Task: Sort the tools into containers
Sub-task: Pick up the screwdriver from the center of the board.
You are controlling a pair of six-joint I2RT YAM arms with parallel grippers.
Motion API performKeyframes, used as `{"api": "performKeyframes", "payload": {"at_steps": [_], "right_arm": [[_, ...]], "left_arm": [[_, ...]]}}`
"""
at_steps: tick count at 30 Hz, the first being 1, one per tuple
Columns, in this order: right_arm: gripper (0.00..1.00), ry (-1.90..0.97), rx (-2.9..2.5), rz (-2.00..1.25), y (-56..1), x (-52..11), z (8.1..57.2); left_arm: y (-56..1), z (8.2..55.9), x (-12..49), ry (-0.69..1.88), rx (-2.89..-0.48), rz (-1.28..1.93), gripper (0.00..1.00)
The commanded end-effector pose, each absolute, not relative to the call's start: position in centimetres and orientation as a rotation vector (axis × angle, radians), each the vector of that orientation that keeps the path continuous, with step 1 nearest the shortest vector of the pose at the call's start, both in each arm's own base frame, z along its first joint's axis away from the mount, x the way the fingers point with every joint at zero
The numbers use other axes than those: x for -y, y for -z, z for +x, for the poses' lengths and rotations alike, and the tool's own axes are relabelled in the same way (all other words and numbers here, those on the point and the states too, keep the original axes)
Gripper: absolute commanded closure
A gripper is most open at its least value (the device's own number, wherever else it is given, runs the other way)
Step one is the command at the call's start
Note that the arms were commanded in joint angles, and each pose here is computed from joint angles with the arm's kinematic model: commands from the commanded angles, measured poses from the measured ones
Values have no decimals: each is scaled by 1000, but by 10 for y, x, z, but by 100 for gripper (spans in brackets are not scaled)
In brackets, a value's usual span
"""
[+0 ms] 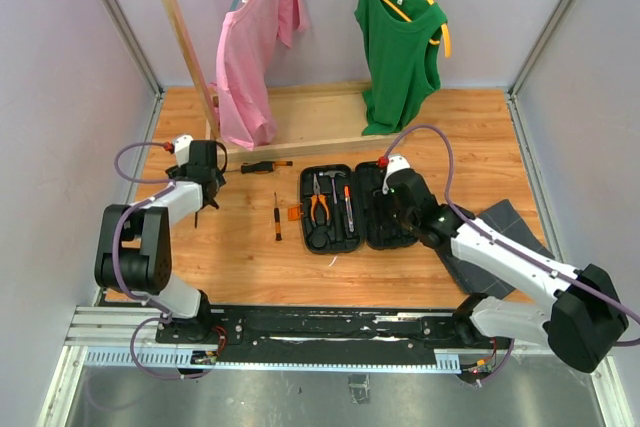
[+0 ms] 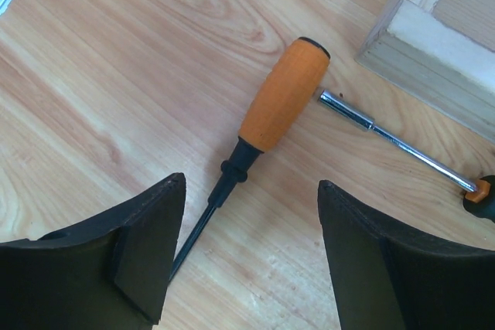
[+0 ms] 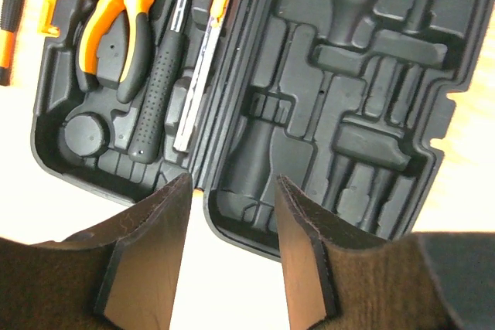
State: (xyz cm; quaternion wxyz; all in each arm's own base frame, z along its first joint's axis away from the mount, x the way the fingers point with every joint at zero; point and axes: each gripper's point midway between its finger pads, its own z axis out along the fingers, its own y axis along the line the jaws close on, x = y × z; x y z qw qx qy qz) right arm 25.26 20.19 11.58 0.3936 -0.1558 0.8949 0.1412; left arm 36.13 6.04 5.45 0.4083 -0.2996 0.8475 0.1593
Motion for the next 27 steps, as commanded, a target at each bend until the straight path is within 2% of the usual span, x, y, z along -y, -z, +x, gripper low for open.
{"api": "performKeyframes", "payload": {"at_steps": [1, 21, 27], "right_arm": [[51, -293, -2271, -363, -119, -181, 257], [51, -337, -2301, -370, -119, -173, 252], [50, -343, -2306, -372, -117, -174, 252]], "left_arm": [[-63, 381, -68, -384, -2117, -675, 27], [-11, 402, -68, -357, -2322, -566, 33], [-6, 400, -69, -352, -2335, -582, 46]]}}
